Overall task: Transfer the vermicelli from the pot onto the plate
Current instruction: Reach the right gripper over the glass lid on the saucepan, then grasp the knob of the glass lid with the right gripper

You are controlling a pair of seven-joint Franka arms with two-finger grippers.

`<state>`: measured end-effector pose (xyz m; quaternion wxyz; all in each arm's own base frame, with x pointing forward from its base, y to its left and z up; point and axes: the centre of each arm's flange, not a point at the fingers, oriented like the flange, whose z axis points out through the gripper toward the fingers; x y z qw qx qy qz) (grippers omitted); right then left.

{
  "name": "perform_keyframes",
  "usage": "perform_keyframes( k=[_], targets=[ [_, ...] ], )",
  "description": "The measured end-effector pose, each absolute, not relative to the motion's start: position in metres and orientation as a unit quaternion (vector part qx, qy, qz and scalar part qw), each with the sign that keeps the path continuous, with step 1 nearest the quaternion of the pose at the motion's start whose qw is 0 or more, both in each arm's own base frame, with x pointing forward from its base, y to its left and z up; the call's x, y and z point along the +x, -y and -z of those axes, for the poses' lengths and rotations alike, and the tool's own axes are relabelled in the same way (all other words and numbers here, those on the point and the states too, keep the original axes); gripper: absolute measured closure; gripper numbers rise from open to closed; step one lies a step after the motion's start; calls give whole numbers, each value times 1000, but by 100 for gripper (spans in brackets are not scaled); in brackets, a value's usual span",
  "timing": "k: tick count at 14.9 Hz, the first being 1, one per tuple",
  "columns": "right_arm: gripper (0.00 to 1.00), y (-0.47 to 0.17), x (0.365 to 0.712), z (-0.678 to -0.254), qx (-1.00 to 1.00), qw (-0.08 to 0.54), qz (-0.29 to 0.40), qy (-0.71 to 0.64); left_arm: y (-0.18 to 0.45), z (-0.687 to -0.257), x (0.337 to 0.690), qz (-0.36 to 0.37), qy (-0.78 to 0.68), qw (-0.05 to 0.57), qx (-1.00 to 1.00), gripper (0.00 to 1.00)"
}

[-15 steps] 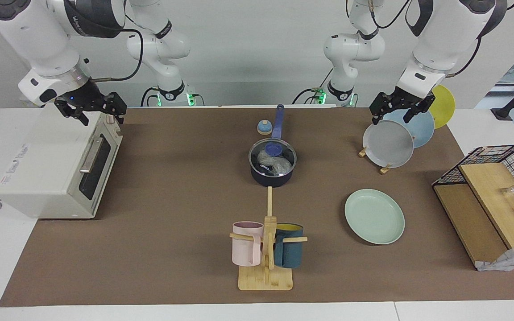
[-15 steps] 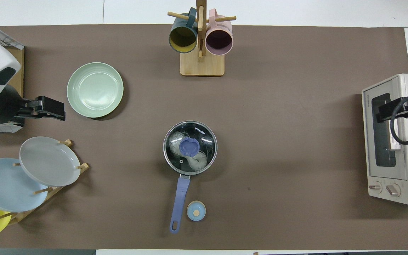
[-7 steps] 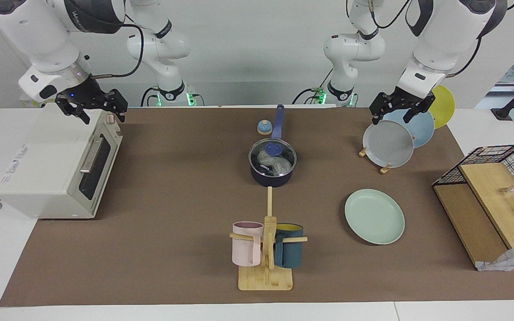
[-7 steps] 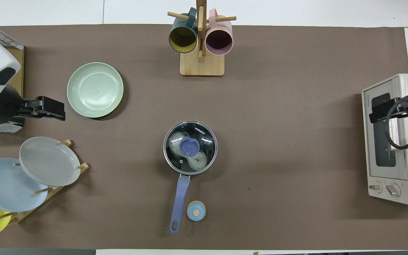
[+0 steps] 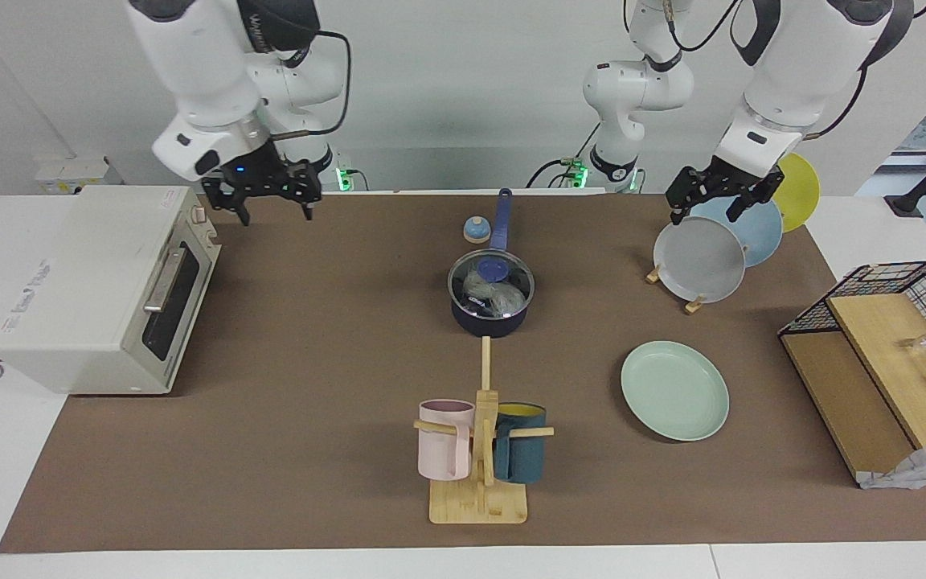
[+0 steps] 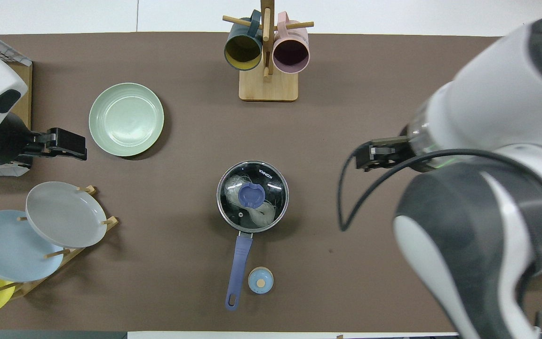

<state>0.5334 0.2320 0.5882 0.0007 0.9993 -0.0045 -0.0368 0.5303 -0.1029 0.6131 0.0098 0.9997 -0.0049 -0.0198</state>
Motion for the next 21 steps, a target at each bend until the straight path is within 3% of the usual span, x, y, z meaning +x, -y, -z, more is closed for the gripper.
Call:
perform_keyframes(
  k=[5, 10, 21],
  targets=[
    [0, -357, 544, -535, 999, -4, 22, 38, 103, -613, 530, 20, 5, 10, 1000, 0],
    [0, -423, 532, -481, 998, 7, 29, 51, 103, -613, 530, 20, 5, 10, 1000, 0],
    [1, -457, 505, -424, 998, 22, 42, 33, 103, -613, 530, 20, 5, 10, 1000, 0]
  ],
)
